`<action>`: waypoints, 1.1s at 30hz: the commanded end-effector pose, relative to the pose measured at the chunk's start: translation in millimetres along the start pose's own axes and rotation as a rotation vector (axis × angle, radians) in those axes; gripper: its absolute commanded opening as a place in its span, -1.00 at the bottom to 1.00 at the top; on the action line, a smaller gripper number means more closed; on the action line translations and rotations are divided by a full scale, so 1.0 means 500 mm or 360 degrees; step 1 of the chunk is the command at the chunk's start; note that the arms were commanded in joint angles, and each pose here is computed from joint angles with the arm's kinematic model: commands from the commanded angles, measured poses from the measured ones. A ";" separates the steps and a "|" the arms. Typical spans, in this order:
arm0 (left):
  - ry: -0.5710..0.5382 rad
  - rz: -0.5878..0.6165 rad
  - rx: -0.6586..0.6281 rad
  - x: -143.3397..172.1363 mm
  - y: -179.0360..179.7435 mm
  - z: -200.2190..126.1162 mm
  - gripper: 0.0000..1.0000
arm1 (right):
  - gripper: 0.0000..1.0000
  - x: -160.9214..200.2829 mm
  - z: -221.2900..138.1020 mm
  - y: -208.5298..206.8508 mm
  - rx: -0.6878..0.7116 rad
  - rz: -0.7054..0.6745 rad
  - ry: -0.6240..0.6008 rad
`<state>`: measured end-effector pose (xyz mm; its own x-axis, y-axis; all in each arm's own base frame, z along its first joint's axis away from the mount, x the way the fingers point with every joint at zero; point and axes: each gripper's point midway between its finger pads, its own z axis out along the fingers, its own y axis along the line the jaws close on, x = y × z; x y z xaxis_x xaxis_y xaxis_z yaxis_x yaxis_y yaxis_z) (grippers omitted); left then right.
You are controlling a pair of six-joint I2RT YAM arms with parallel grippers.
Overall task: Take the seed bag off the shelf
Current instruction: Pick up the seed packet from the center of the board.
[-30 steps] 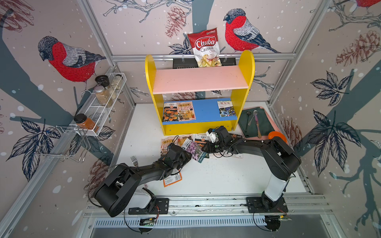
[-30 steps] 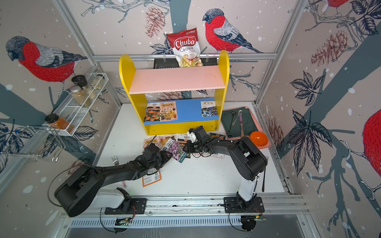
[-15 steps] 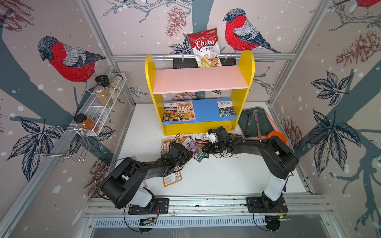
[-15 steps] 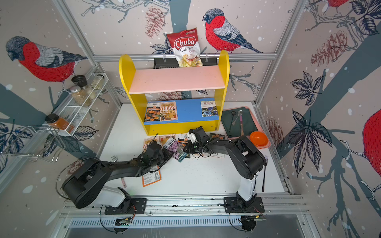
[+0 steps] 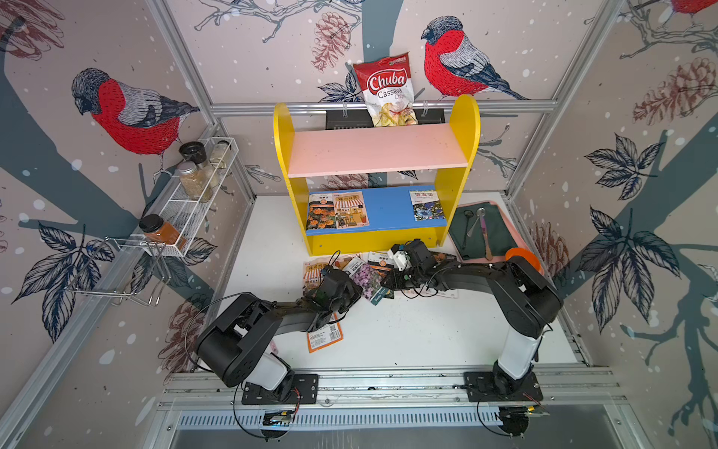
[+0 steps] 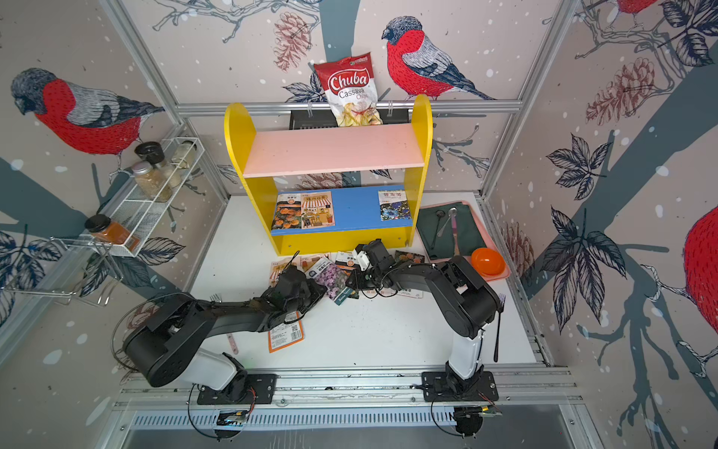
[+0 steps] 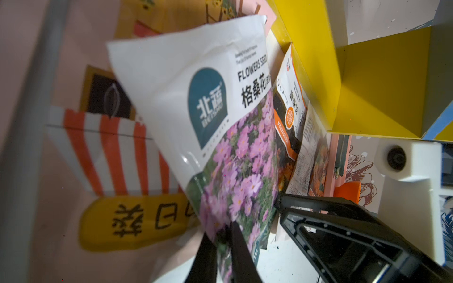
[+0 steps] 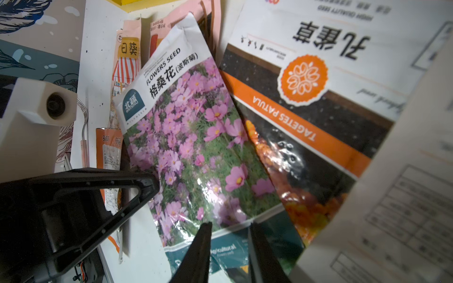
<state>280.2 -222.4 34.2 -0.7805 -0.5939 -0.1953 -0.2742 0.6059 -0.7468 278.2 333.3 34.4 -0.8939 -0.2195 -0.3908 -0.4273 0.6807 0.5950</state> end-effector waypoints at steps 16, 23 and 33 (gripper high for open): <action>-0.0067 0.0104 0.0077 -0.028 -0.044 -0.014 -1.00 | 0.22 -0.031 -0.027 0.021 -0.0065 -0.0053 -0.0092; -0.0050 0.0222 0.0123 -0.034 -0.075 -0.038 -1.00 | 0.58 -0.049 -0.061 0.053 -0.0137 -0.0091 -0.0147; 0.0044 0.0425 0.0308 -0.011 -0.133 -0.102 -1.00 | 0.75 -0.030 -0.098 0.077 -0.0223 -0.0156 -0.0153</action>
<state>282.3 -228.8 106.6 -0.8090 -0.4668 -0.3572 -0.0187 0.6279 -0.7781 272.0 328.7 93.0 -0.8483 -0.1938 -0.4927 -0.5044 0.5787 0.6408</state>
